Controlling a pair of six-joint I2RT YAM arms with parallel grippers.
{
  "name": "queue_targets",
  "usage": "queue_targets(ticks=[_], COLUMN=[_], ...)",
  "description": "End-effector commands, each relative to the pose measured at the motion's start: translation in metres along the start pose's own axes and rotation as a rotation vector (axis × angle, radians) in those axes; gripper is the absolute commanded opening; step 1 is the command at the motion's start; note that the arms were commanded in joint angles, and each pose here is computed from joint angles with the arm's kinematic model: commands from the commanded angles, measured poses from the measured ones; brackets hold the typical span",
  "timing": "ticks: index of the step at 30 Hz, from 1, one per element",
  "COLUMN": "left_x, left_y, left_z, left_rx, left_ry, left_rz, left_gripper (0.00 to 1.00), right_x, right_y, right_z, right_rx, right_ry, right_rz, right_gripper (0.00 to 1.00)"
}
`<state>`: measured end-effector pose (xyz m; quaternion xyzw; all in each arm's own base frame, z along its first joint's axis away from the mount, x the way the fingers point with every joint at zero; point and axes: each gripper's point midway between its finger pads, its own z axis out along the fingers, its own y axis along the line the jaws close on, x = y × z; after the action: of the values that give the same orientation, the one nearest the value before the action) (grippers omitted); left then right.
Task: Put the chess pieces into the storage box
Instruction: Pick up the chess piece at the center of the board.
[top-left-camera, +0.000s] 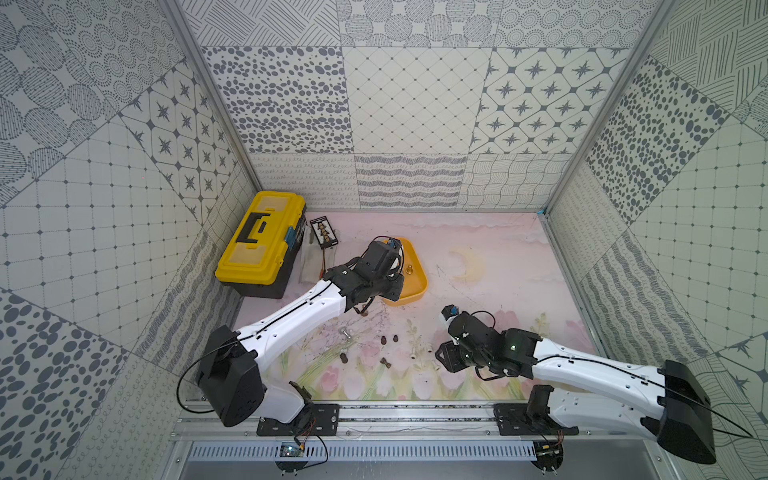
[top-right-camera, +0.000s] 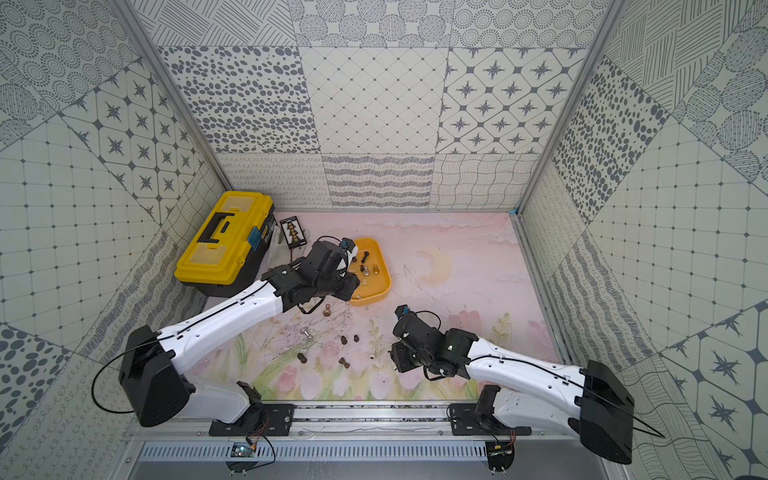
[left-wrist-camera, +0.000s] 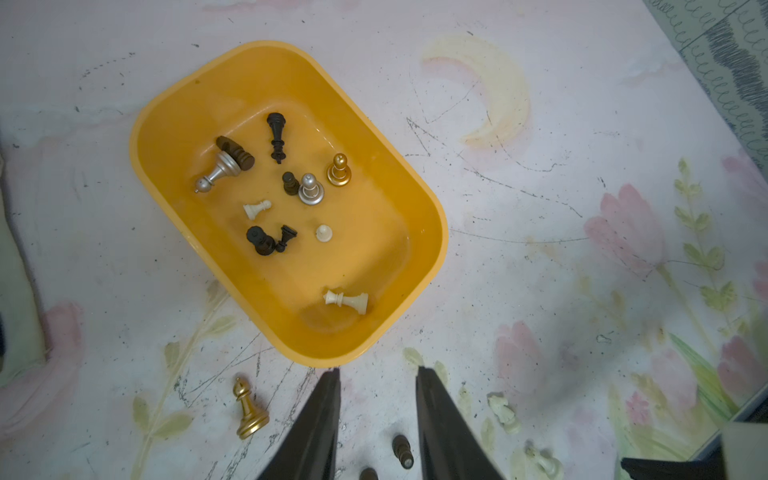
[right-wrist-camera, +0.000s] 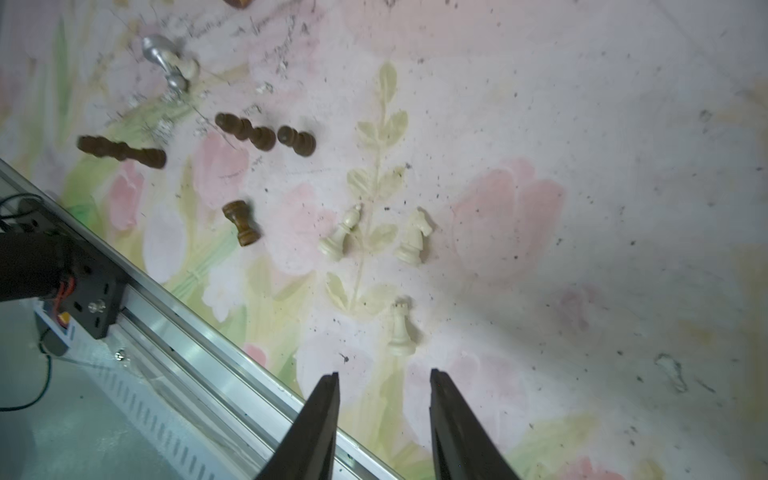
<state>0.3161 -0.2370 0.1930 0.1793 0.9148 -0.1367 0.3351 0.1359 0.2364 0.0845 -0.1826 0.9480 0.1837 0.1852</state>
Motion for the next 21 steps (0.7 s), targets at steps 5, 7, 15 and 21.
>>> queue_targets(ticks=[5,7,15,21], left_x=[0.012,0.015,0.027,0.035], left_y=[0.012,0.013,0.011,0.015], left_z=[-0.014,-0.012,-0.002,-0.001], left_rx=[-0.035,-0.038,-0.022,-0.038], left_ry=[-0.039,-0.03,-0.003,0.009], left_rz=[-0.051,-0.051,-0.064,-0.062], left_gripper=[0.36,0.36,0.36,0.36], right_x=[0.014,0.017,0.021,0.024], right_y=[0.006,0.007,0.011,0.009], right_z=[0.027,0.034,0.052,0.061], right_rx=[0.077,0.084,0.109,0.134], right_ry=[0.077,0.098,0.144,0.164], right_rz=[-0.045,-0.055,-0.081,-0.097], right_gripper=[0.38,0.38,0.38,0.38])
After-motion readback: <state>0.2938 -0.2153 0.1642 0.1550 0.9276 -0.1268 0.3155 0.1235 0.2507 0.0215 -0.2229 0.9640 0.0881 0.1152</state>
